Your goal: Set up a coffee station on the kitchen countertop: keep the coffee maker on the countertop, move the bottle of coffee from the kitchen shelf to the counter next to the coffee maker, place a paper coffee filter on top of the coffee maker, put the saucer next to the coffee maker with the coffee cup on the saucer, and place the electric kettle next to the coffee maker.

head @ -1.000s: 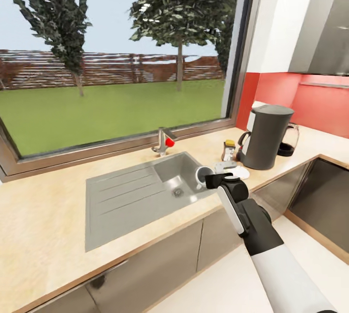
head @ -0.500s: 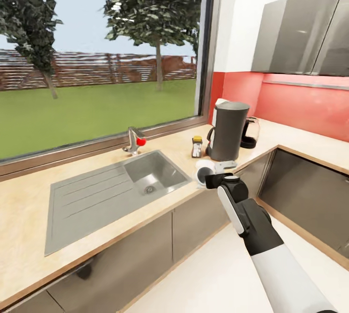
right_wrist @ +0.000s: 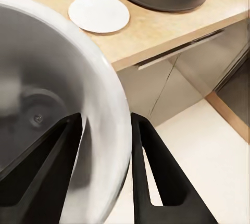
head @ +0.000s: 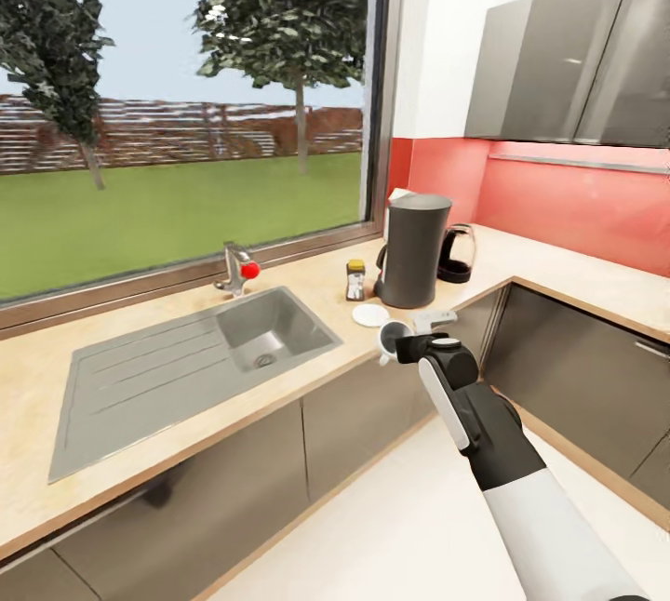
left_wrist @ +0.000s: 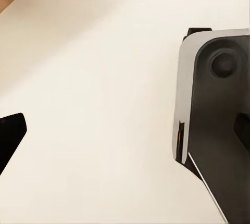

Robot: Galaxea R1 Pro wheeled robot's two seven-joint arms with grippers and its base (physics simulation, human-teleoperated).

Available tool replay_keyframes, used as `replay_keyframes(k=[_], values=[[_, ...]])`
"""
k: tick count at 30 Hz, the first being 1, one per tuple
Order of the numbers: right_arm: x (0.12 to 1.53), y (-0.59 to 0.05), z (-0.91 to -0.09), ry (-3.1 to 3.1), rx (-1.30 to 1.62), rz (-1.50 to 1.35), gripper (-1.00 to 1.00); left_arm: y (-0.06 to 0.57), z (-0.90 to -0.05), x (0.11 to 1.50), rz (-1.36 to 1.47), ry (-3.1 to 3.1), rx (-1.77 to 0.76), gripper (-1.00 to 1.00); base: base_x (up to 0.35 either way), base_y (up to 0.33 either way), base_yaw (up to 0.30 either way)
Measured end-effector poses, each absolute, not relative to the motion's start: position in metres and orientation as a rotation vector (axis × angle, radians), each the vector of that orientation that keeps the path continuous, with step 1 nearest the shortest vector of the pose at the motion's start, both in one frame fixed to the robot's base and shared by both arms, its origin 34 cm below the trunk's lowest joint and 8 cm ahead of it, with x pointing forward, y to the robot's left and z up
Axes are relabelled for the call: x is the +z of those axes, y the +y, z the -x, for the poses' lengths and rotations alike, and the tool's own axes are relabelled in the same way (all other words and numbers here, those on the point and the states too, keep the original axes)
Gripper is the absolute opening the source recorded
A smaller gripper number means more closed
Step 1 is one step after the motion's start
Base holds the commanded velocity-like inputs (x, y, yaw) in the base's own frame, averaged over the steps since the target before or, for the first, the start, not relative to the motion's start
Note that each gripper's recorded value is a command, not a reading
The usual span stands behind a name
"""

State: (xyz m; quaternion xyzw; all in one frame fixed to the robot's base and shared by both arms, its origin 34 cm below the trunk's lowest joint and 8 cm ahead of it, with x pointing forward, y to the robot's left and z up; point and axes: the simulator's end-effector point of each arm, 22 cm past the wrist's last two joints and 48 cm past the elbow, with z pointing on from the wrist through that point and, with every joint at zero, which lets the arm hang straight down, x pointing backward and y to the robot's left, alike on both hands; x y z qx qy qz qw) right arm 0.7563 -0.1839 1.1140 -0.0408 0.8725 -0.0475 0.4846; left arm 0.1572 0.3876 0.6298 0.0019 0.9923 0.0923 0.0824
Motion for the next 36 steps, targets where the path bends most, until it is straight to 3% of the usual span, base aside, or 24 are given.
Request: replay_keyframes(k=[14,27,36], values=[[1.118,-0.183,-0.756,2.116,-0.116,0.098,-1.00,0.387,-0.157,0.630,-0.006,2.963,0.274,1.00,0.166,-0.233,0.000],[1.120,-0.182,-0.755,2.112,-0.115,0.098,-1.00,0.388,-0.157,0.630,-0.006,2.963,0.277,1.00,0.323,-0.016,-0.004],[1.118,-0.182,-0.755,2.118,-0.116,0.100,-1.00,0.391,-0.146,0.630,-0.014,2.991,0.288,1.00,0.333,-0.010,-0.154]])
